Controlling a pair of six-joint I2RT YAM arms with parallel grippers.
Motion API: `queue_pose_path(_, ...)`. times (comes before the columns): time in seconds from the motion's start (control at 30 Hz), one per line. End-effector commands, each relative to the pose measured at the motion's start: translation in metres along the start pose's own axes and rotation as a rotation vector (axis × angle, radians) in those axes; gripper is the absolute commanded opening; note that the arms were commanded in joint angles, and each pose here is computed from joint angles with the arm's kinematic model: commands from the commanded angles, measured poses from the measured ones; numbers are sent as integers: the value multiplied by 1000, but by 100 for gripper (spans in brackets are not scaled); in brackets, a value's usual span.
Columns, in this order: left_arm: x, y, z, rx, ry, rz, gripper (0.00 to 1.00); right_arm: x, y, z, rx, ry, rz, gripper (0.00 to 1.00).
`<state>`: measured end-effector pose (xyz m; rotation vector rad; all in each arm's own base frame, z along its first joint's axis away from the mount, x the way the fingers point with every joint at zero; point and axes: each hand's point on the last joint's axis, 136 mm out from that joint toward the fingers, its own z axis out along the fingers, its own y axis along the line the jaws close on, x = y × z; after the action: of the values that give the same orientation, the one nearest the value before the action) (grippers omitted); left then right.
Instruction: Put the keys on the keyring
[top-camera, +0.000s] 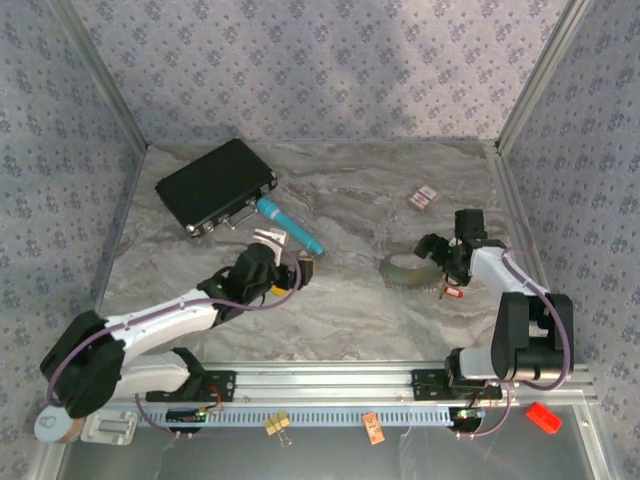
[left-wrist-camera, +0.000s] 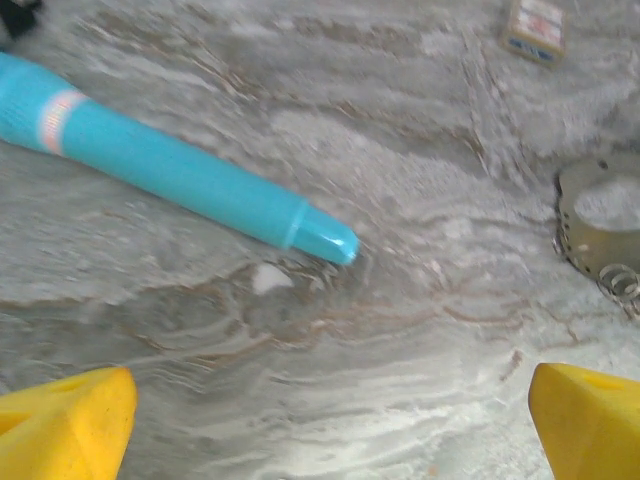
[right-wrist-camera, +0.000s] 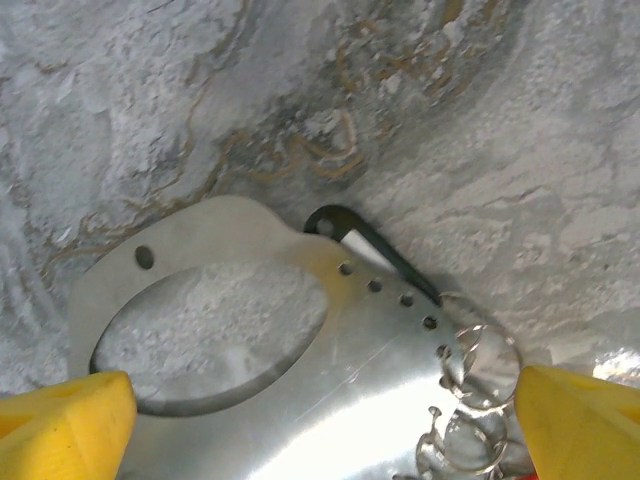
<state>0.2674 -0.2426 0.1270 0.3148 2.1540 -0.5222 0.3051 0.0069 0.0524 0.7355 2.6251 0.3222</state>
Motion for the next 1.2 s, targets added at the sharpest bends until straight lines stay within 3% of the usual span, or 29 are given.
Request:
queue_pose_path(0.0,-22,-25,5,34,-62,-31,100,-17,2,-2,9,-29,-22,99)
queue_pose_path(0.2,-16,-42,15,58,-38,-21,100,-23,1,12,23,1,-39,99)
queue_pose_path(0.47,-14,-36,13,32,-43,-10,100,-10,7,27,50,75,-102,99)
queue_pose_path(0.83,-17,-33,10,19,-56,0,100,-5,5,26,92,85,-136,99)
queue_pose_path(1.17,-17,-30,7,12,-57,-15,100,30,52,20,-16,158,-224,98)
